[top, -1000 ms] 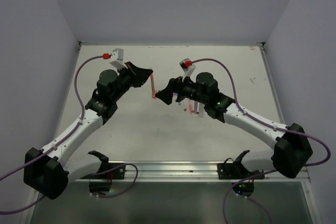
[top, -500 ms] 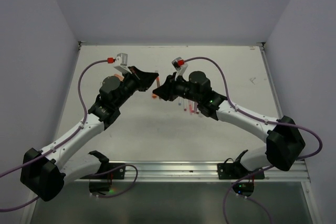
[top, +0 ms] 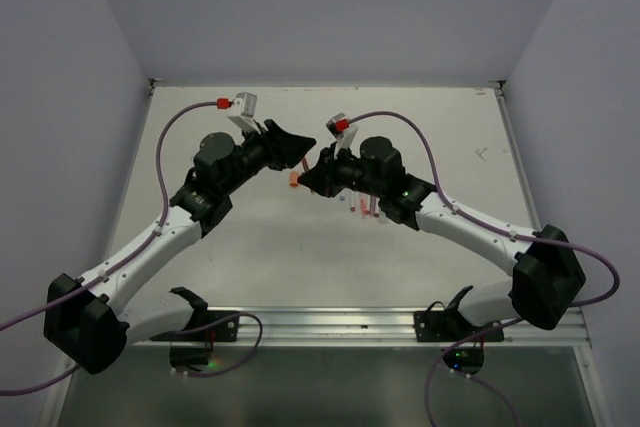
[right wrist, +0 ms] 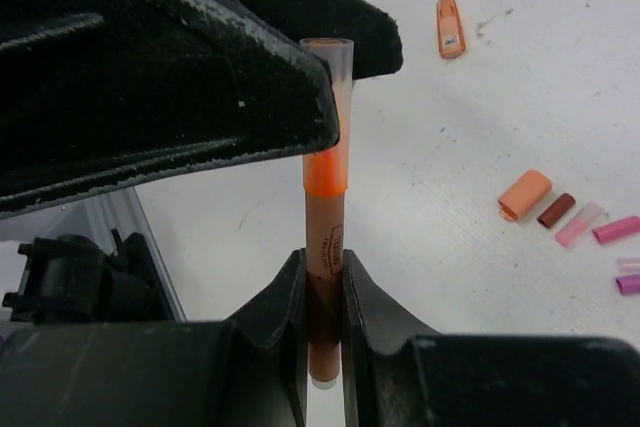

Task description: Open the pen caps

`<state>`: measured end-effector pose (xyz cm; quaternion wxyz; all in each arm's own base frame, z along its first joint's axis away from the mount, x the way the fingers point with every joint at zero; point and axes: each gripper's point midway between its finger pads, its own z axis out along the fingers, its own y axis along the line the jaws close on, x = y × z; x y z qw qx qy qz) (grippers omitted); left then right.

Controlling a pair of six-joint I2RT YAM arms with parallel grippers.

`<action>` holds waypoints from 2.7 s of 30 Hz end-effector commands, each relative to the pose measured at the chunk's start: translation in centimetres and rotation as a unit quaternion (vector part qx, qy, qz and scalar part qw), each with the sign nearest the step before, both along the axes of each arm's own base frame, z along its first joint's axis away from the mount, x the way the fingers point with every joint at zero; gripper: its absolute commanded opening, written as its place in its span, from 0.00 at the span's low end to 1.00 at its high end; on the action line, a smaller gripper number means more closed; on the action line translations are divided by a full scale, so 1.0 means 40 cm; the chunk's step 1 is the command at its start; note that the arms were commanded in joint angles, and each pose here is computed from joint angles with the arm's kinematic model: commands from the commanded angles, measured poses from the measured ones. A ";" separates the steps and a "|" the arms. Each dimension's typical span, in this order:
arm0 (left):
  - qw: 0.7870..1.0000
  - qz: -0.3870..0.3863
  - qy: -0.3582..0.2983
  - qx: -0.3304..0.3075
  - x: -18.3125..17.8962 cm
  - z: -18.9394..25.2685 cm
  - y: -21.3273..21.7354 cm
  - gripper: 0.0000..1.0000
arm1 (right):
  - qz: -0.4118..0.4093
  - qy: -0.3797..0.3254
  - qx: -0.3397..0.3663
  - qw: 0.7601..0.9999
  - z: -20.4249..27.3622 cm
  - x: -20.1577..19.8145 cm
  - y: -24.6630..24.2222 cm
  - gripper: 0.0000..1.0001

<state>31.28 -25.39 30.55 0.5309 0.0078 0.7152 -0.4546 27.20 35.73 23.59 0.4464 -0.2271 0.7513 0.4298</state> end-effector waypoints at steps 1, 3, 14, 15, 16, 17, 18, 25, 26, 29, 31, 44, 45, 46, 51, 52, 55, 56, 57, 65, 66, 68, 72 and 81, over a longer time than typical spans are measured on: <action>0.998 -0.044 -0.027 0.021 -0.021 0.046 -0.025 0.55 | 0.014 -0.042 -0.011 0.999 0.054 -0.016 -0.016 0.00; 0.998 -0.054 -0.024 0.024 -0.025 0.041 -0.031 0.55 | 0.018 -0.049 -0.017 0.999 0.055 -0.019 -0.019 0.00; 0.997 -0.070 0.003 0.038 -0.024 -0.016 -0.046 0.51 | 0.011 -0.054 -0.018 0.998 0.066 -0.012 -0.022 0.00; 0.997 -0.069 0.005 0.039 -0.024 -0.023 -0.044 0.49 | 0.010 -0.055 -0.016 0.998 0.068 -0.012 -0.023 0.00; 0.997 -0.069 0.004 0.038 -0.024 -0.021 -0.045 0.44 | 0.008 -0.055 -0.016 0.998 0.068 -0.011 -0.024 0.00; 0.997 -0.069 0.006 0.039 -0.024 -0.025 -0.044 0.41 | 0.008 -0.055 -0.016 0.998 0.069 -0.011 -0.024 0.00; 0.997 -0.069 0.005 0.039 -0.024 -0.026 -0.044 0.38 | 0.007 -0.055 -0.015 0.998 0.069 -0.010 -0.024 0.00; 0.997 -0.065 0.007 0.032 -0.022 -0.027 -0.043 0.06 | 0.004 -0.054 -0.012 0.998 0.072 -0.010 -0.026 0.00; 0.998 -0.063 0.009 0.030 -0.022 -0.032 -0.043 0.02 | 0.002 -0.053 -0.011 0.999 0.073 -0.011 -0.027 0.00; 0.998 -0.065 -0.002 0.006 -0.030 -0.011 -0.044 0.00 | 0.007 -0.053 -0.007 0.999 0.075 -0.018 -0.027 0.00; 0.998 -0.065 -0.019 -0.011 -0.038 0.008 -0.041 0.00 | 0.033 -0.047 -0.005 0.998 0.063 -0.040 -0.018 0.00; 0.972 -0.117 -0.181 -0.095 -0.100 0.219 -0.005 0.00 | 0.178 -0.003 0.037 0.983 -0.003 -0.201 -0.011 0.00; 0.971 -0.120 -0.184 -0.097 -0.099 0.222 -0.004 0.00 | 0.182 -0.005 0.037 0.983 -0.005 -0.205 -0.013 0.00; 0.971 -0.114 -0.186 -0.098 -0.091 0.227 0.005 0.00 | 0.183 -0.003 0.035 0.982 -0.013 -0.208 -0.015 0.00; 0.982 -0.032 -0.166 -0.084 -0.020 0.241 0.055 0.00 | 0.107 0.000 -0.025 0.994 -0.082 -0.150 -0.052 0.00; 0.987 -0.015 -0.143 -0.066 -0.002 0.215 0.060 0.00 | 0.093 -0.003 -0.041 0.995 -0.089 -0.137 -0.060 0.00; 0.990 0.065 -0.108 -0.059 0.050 0.209 0.105 0.00 | 0.033 -0.009 -0.097 0.995 -0.135 -0.091 -0.104 0.00; 0.990 0.079 -0.102 -0.060 0.056 0.214 0.110 0.00 | 0.020 -0.008 -0.104 0.994 -0.143 -0.082 -0.112 0.00; 0.991 0.088 -0.084 -0.054 0.057 0.197 0.106 0.00 | 0.010 -0.007 -0.111 0.994 -0.150 -0.078 -0.120 0.00; 0.976 0.206 -0.043 -0.058 0.085 0.167 0.112 0.00 | -0.061 0.018 -0.152 0.986 -0.216 -0.038 -0.148 0.00; 0.977 0.199 -0.047 -0.059 0.085 0.168 0.096 0.00 | -0.060 0.020 -0.153 0.986 -0.219 -0.039 -0.147 0.00; 0.977 0.199 -0.046 -0.054 0.095 0.174 0.088 0.00 | -0.061 0.029 -0.146 0.987 -0.219 -0.046 -0.148 0.00; 0.979 0.198 -0.038 0.023 0.119 0.137 0.083 0.00 | -0.108 0.048 -0.175 0.977 -0.250 -0.036 -0.212 0.00; 0.967 0.114 0.132 0.185 0.186 -0.182 0.139 0.02 | -0.249 0.129 -0.216 0.935 -0.305 0.055 -0.460 0.00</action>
